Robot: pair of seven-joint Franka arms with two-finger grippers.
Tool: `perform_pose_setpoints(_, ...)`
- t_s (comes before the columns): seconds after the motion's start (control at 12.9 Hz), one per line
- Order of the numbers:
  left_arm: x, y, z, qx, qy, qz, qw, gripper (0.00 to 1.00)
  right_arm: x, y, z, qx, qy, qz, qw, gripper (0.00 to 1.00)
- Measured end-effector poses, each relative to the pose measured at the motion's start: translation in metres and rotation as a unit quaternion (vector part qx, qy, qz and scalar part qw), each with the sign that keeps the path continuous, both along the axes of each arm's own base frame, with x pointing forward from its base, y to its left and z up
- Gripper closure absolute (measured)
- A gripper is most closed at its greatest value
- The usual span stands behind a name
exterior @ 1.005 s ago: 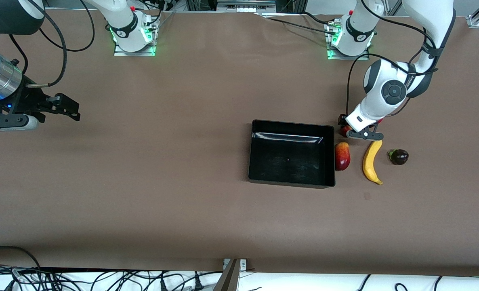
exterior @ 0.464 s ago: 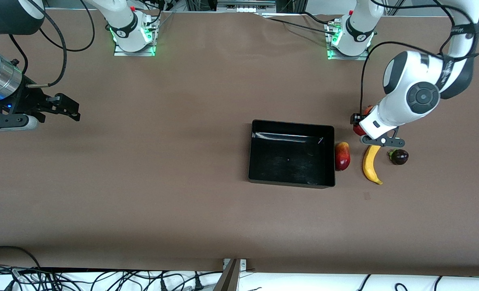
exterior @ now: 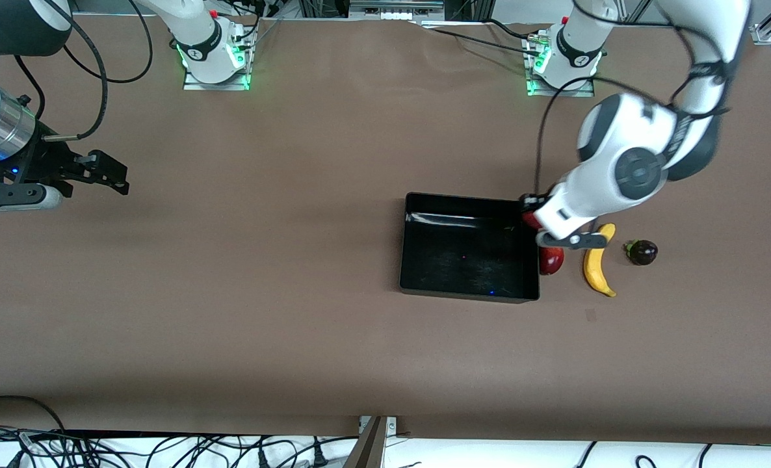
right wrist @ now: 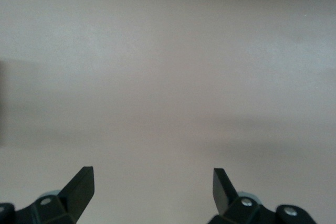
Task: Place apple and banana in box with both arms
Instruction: 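Lift the red apple and carry it into the black box, then open the left gripper to drop the apple in the box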
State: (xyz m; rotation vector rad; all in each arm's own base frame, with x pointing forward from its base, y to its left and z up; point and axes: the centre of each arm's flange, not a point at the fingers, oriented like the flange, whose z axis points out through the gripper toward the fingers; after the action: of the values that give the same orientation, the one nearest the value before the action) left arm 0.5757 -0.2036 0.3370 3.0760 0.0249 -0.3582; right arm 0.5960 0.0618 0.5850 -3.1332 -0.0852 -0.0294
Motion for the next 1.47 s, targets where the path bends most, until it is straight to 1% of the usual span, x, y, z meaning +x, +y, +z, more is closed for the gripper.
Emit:
perform_pose_setpoints(0.15,0.0,-0.029,-0.029,0.001,-0.004,0.018,1.0,0.3,0.0,0.0,0.0,0.0,0.0,0.0,1.0,0.0)
perform_pose_setpoints(0.31,0.001,-0.04,-0.049,0.0,-0.006,0.029,1.0,0.3,0.0,0.0,0.0,0.0,0.0,0.0,1.0,0.0)
perform_pose_setpoints(0.54,0.003,-0.038,-0.067,0.001,0.0,0.035,0.999,0.3,0.0,0.0,0.0,0.0,0.0,0.0,1.0,0.0)
perform_pose_setpoints(0.7,0.001,-0.036,-0.081,0.01,0.007,0.031,0.999,0.3,0.0,0.0,0.0,0.0,0.0,0.0,1.0,0.0)
perform_pose_setpoints(0.85,-0.003,-0.036,-0.101,0.015,0.018,0.032,0.999,0.3,0.0,0.0,0.0,0.0,0.0,0.0,1.0,0.0)
perform_pose_setpoints(1.16,-0.012,-0.044,-0.13,0.015,0.019,0.035,0.999,0.3,0.0,0.0,0.0,0.0,0.0,0.0,1.0,0.0)
perform_pose_setpoints(1.31,-0.011,-0.045,-0.128,0.018,0.018,0.047,0.999,0.16,0.0,0.0,0.0,0.0,0.0,0.0,1.0,0.0)
perform_pose_setpoints(1.39,-0.01,-0.044,-0.125,0.019,0.018,0.05,0.998,0.06,0.0,0.0,0.0,0.0,0.0,0.0,1.0,0.0)
perform_pose_setpoints(1.47,-0.007,-0.043,-0.116,0.021,0.02,0.052,0.998,0.0,0.0,0.0,0.0,0.0,0.0,0.0,1.0,0.0)
